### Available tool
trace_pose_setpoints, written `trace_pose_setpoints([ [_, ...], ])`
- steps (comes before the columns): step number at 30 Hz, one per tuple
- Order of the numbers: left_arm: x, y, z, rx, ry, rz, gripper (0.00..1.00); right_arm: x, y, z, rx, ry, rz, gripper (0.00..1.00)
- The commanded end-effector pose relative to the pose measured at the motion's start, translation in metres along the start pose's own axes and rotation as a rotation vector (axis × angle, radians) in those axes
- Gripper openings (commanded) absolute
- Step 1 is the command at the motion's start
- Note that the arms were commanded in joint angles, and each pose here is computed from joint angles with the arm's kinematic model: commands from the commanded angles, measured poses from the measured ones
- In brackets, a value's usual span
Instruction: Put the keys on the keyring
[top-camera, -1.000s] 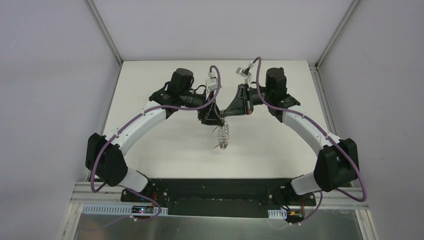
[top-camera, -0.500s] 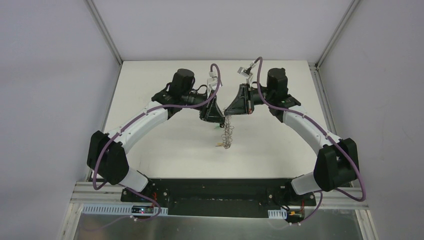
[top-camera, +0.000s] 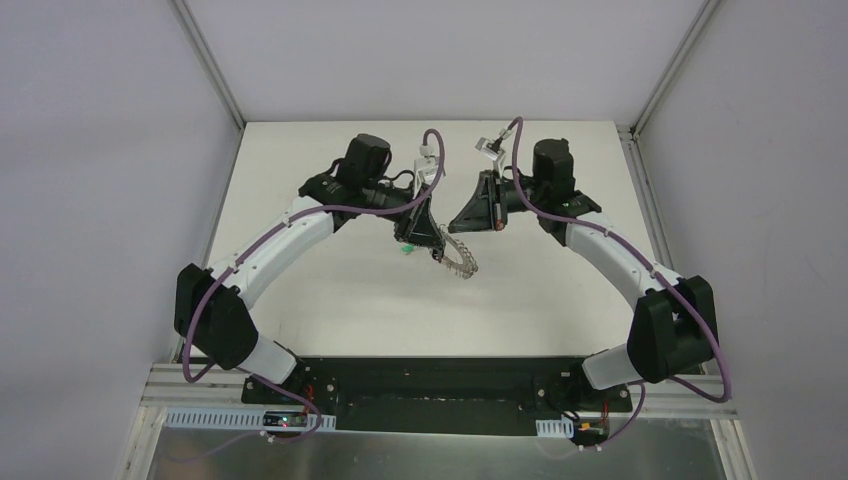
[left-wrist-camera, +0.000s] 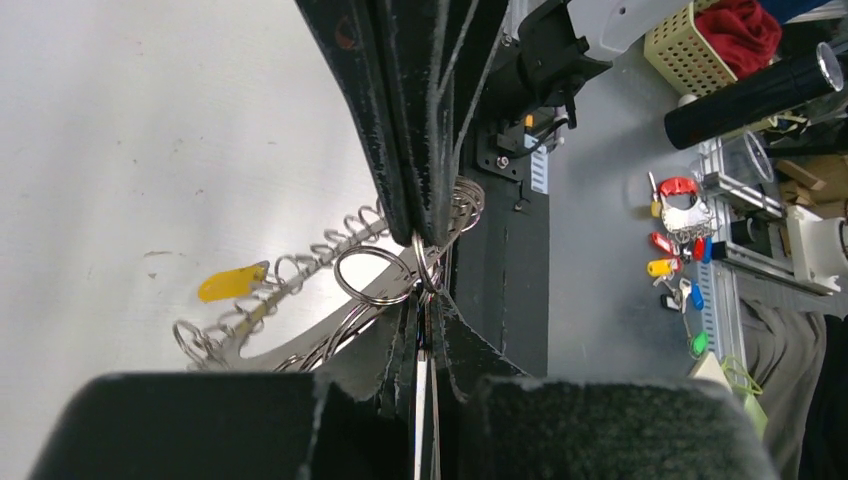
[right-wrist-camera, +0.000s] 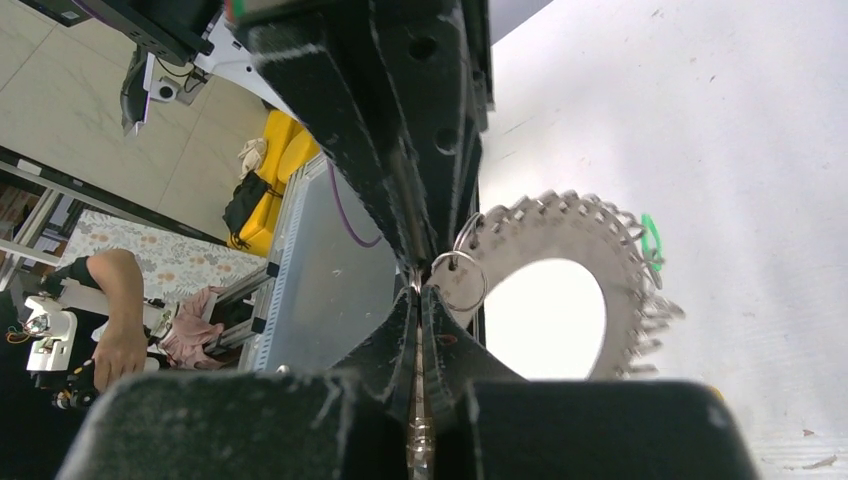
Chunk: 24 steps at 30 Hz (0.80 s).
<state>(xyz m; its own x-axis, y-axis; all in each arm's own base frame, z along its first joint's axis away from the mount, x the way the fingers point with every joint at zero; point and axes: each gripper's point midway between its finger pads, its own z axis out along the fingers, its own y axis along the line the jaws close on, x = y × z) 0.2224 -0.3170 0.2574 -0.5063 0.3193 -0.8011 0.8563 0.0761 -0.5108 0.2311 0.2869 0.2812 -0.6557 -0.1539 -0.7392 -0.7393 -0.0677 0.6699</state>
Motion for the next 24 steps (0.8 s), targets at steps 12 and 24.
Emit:
trace_pose_setpoints([
  [12,0.0013,-0.0132,-0.0191,-0.033,0.148,-0.103,0.00,0.0006,0.0000,-0.0022,0.033,0.011,-0.095,0.00],
  [24,0.0052,-0.0212,-0.0173,0.005,0.222,-0.314,0.00,0.0026,0.0006,-0.0005,0.042,0.006,-0.109,0.00],
])
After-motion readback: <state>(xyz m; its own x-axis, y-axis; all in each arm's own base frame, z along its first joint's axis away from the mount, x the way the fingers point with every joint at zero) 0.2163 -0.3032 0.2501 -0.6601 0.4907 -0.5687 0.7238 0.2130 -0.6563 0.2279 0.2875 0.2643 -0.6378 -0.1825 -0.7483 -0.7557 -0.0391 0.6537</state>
